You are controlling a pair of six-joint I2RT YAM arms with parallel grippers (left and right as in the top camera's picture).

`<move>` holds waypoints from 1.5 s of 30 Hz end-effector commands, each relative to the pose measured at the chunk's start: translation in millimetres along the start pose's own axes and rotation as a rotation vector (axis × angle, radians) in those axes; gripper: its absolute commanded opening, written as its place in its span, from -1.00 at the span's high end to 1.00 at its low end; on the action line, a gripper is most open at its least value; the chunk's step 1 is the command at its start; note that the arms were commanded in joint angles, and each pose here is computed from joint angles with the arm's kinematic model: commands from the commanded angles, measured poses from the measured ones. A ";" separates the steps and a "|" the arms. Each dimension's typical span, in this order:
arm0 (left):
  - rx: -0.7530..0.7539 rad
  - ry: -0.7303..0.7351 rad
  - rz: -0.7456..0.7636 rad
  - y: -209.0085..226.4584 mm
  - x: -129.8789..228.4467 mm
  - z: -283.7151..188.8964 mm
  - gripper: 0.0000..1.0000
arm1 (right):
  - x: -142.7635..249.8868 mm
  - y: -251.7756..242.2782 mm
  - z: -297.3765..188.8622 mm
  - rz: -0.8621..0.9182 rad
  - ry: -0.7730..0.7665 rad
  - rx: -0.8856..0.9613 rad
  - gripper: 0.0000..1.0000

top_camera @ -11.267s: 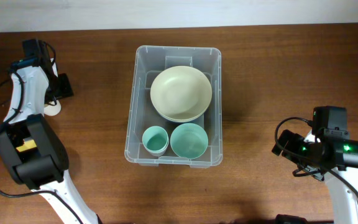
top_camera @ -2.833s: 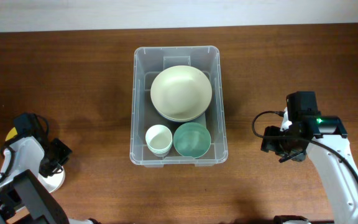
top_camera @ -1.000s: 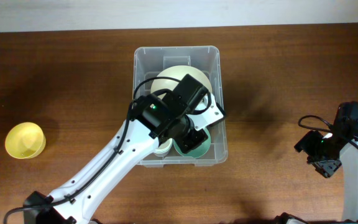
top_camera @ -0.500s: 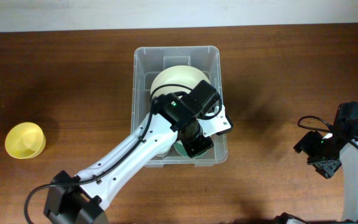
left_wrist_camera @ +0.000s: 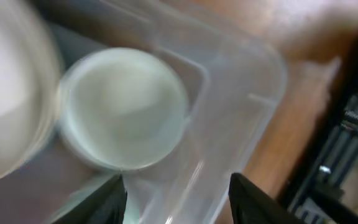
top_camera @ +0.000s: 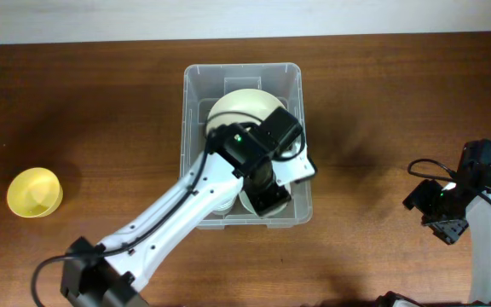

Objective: Pack container
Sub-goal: 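Lift the white bowl and place it onto the mint-green bowl, then move the left gripper to the yellow bowl and grasp its rim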

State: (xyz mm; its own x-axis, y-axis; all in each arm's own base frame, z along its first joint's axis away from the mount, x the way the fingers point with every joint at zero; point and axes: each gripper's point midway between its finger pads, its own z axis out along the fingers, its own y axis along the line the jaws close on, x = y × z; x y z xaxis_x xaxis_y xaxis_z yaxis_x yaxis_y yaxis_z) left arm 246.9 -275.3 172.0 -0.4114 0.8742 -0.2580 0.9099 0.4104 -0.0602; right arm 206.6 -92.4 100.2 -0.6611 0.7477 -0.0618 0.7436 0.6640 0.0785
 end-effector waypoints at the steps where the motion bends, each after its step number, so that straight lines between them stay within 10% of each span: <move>1: -0.253 -0.058 -0.143 55.2 -3.6 -57.8 -0.13 | -5.6 -0.5 -4.4 -0.004 -0.018 -0.001 -0.44; 7: -0.473 -0.181 -0.494 147.2 47.1 -137.1 -0.22 | -5.6 -0.5 -4.4 -0.007 -0.018 -0.001 -0.44; 20: -0.610 -0.172 -1.526 274.6 313.4 -159.5 -0.25 | -6.0 -0.3 -4.4 -0.007 -0.020 -0.001 -0.44; 45: -0.368 0.201 -1.723 288.3 415.0 24.7 -0.07 | -4.7 -1.0 -4.4 -0.011 -0.015 0.002 -0.45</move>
State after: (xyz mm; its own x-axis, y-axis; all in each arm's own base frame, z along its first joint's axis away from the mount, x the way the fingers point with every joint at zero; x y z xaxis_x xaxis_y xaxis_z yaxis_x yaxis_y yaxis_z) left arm 344.3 195.8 31.9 -0.8313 -0.5538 -0.0471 -0.5558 0.8284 0.0692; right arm 206.0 -92.1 100.3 -0.6670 0.7427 -0.0596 0.7388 0.6696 0.0769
